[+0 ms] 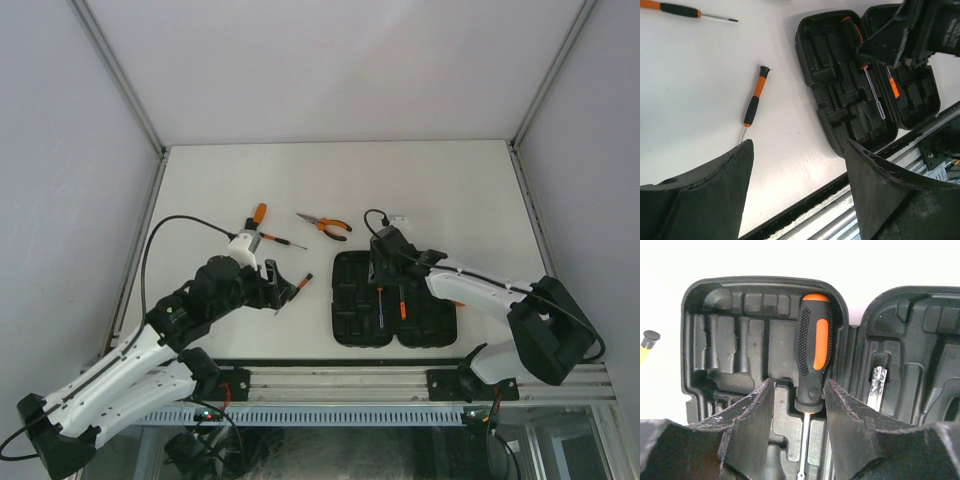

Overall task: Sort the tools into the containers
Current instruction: Place the screwdriver in the storage box, then adjust the screwdriver in the storage box.

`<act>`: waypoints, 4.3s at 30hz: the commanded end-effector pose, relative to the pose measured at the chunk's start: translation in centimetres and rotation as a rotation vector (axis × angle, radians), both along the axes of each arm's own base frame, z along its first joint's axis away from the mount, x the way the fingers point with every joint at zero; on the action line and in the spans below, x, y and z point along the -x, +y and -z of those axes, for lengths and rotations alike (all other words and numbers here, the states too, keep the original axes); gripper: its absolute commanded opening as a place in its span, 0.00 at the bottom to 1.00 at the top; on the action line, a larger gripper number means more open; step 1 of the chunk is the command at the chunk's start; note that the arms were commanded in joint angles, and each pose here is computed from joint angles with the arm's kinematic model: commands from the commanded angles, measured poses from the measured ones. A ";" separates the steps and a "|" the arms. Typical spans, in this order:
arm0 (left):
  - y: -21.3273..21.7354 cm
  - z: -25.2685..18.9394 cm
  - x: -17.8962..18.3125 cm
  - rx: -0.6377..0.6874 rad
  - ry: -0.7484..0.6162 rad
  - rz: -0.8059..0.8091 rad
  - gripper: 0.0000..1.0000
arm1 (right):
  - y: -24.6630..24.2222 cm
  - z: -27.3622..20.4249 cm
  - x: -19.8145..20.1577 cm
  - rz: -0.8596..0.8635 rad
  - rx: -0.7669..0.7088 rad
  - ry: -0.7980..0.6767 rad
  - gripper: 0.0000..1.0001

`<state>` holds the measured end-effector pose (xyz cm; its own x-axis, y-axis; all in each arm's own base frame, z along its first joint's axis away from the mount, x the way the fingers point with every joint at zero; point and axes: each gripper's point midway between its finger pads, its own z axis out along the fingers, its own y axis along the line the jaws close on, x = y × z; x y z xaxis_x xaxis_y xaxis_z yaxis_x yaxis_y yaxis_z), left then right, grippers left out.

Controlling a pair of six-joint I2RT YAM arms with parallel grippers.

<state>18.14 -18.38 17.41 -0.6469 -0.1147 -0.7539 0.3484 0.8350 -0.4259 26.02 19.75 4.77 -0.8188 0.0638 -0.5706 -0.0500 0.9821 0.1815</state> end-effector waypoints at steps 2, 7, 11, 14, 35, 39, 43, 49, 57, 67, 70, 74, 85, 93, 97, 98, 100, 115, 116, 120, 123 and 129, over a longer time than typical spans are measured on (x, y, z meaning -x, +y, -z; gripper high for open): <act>0.1 0.7 -0.5 0.005 -0.001 -0.026 0.77 | 0.5 -4.8 -1.0 -0.005 -0.051 -0.114 0.45; -0.6 1.0 -0.9 0.025 0.002 -0.024 0.77 | 0.0 -6.2 -0.7 -0.014 -0.055 -0.144 0.43; -2.0 1.4 -1.3 0.049 0.018 0.005 0.76 | -1.1 -6.1 -0.1 0.013 -0.040 -0.120 0.42; -3.1 1.9 -1.6 0.057 0.040 0.031 0.75 | -2.5 -5.2 0.7 0.067 -0.021 -0.087 0.39; -3.8 2.2 -6.4 0.178 -0.048 -0.172 0.78 | -2.2 -0.5 2.9 0.001 -0.140 0.091 0.28; -3.1 1.6 -6.7 0.175 -0.086 -0.191 0.78 | -1.1 -0.7 2.8 -0.049 -0.183 0.091 0.28; -3.5 1.2 -6.7 0.176 -0.096 -0.162 0.79 | -0.3 -1.9 2.5 -0.083 -0.223 0.053 0.28; -2.3 2.0 -7.2 0.108 -0.093 -0.199 0.92 | -2.5 -3.9 2.0 -0.003 -0.185 -0.031 0.31; -4.2 1.6 -7.9 0.157 -0.088 -0.160 0.97 | -2.5 -8.0 1.8 -0.031 -0.248 -0.163 0.34; -8.6 5.6 -8.3 0.132 0.059 -0.014 0.82 | -1.4 -8.2 0.8 -0.037 -0.197 -0.122 0.34; -9.0 6.2 -8.2 0.143 0.102 -0.010 0.80 | -0.9 -7.5 0.6 -0.048 -0.164 -0.108 0.34; -9.7 7.7 -8.1 0.112 0.160 0.020 0.75 | -0.4 -6.8 0.2 -0.052 -0.141 -0.088 0.33; -12.1 9.9 -8.6 0.112 0.236 0.087 0.49 | 0.6 -5.8 -0.2 -0.064 -0.066 -0.043 0.27; -11.3 11.6 -8.9 0.060 0.256 0.056 0.34 | 1.3 -5.3 -0.6 -0.096 -0.036 -0.034 0.27; -10.6 11.6 -9.4 0.043 0.250 0.023 0.28 | 1.8 -4.6 -1.3 -0.103 -0.012 -0.017 0.27; -10.4 11.7 -9.5 0.037 0.250 0.013 0.26 | 1.9 -4.4 -1.5 -0.103 -0.006 -0.013 0.27; -10.1 11.8 -9.7 0.027 0.252 -0.001 0.24 | 1.7 -4.0 -1.8 -0.093 0.018 -0.003 0.26; -10.1 12.4 -9.7 0.018 0.283 -0.007 0.20 | 1.8 -1.9 -1.7 -0.094 0.034 0.078 0.22; -10.1 12.4 -9.8 0.019 0.284 -0.007 0.20 | 1.8 -1.9 -1.7 -0.096 0.033 0.080 0.21; -10.1 12.4 -9.7 0.021 0.287 -0.005 0.20 | 2.0 -1.8 -1.3 -0.100 0.029 0.095 0.19; -10.1 12.3 -9.7 0.022 0.285 -0.005 0.20 | 2.0 -1.8 -0.9 -0.103 0.034 0.103 0.18; -10.1 12.4 -9.8 0.018 0.288 -0.007 0.20 | 2.3 -0.9 -0.2 -0.120 0.048 0.136 0.17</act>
